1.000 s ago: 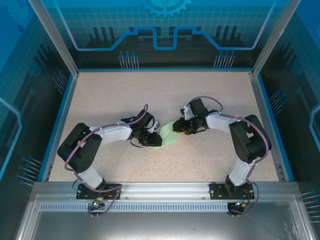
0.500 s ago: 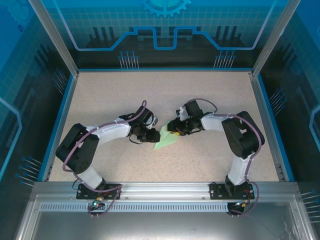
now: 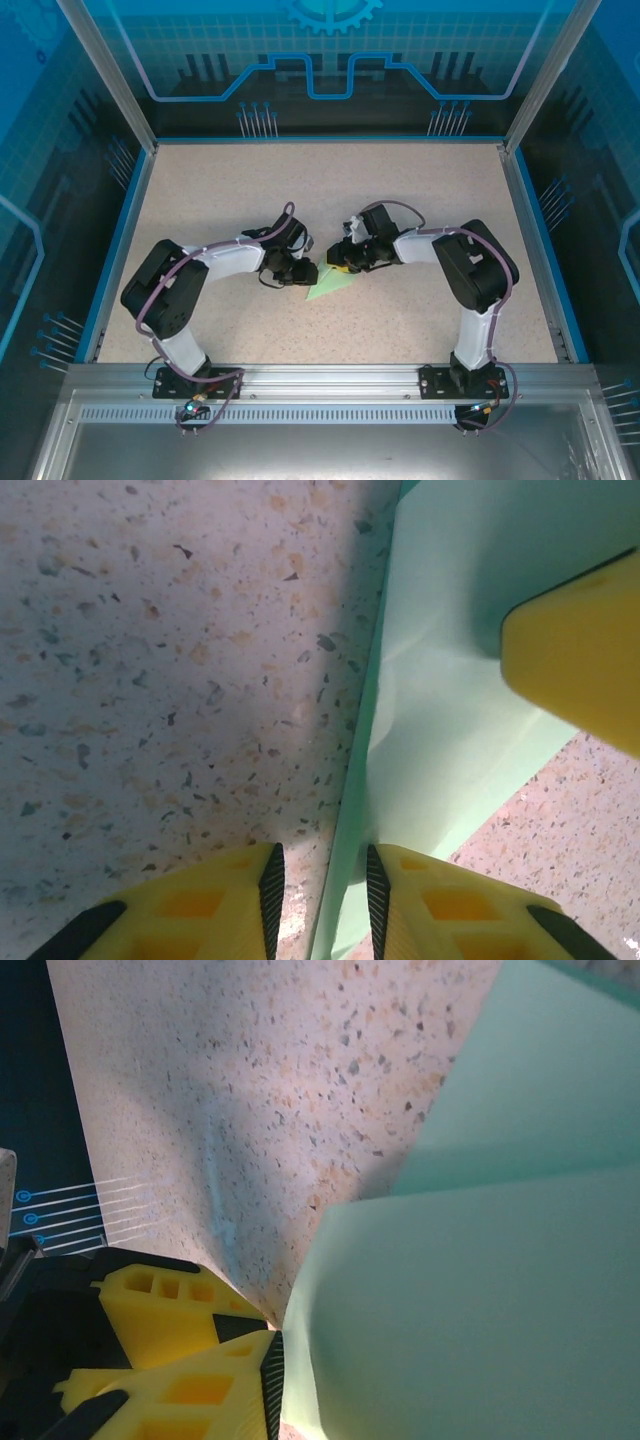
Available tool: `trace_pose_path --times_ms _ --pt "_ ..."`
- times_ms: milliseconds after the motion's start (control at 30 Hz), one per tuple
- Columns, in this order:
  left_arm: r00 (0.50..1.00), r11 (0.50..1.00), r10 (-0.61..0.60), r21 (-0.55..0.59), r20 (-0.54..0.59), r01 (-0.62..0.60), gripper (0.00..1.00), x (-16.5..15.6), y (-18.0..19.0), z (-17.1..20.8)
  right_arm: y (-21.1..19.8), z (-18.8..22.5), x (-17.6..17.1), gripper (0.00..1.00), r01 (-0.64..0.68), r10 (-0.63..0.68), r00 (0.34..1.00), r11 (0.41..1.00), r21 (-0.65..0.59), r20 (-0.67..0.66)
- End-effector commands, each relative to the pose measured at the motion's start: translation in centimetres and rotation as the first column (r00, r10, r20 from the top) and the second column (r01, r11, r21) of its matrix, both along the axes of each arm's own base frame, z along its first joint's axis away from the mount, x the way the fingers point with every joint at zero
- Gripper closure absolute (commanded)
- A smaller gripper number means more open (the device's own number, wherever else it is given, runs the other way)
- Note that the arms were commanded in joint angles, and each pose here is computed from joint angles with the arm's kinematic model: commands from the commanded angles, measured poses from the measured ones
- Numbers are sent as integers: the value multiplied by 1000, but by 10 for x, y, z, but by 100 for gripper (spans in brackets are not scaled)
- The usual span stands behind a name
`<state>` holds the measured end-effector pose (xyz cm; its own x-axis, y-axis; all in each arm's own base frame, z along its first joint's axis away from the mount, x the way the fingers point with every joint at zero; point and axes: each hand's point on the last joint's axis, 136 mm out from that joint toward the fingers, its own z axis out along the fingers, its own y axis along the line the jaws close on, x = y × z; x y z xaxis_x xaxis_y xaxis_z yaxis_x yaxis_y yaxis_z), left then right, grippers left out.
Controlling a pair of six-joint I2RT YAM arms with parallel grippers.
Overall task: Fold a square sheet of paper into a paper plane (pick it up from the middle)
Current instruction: Pick up the paper from the center of the table.
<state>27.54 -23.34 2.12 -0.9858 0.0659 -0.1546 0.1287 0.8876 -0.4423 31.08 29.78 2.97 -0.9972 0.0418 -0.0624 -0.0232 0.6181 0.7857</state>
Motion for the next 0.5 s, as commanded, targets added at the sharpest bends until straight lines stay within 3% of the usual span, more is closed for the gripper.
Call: trace_pose_path --times_ms 0,233,467 --pt "1000 1000 -14 -8 15 15 69 9 -2 0 7 -3 -8 73 -23 23 1000 1000 17 -15" --pt "1000 999 12 -37 28 -11 69 12 0 12 8 9 -7 90 -32 31 999 999 31 25" --pt "992 989 87 -128 88 -75 58 20 9 60 6 48 -4 91 -67 61 991 997 49 122"
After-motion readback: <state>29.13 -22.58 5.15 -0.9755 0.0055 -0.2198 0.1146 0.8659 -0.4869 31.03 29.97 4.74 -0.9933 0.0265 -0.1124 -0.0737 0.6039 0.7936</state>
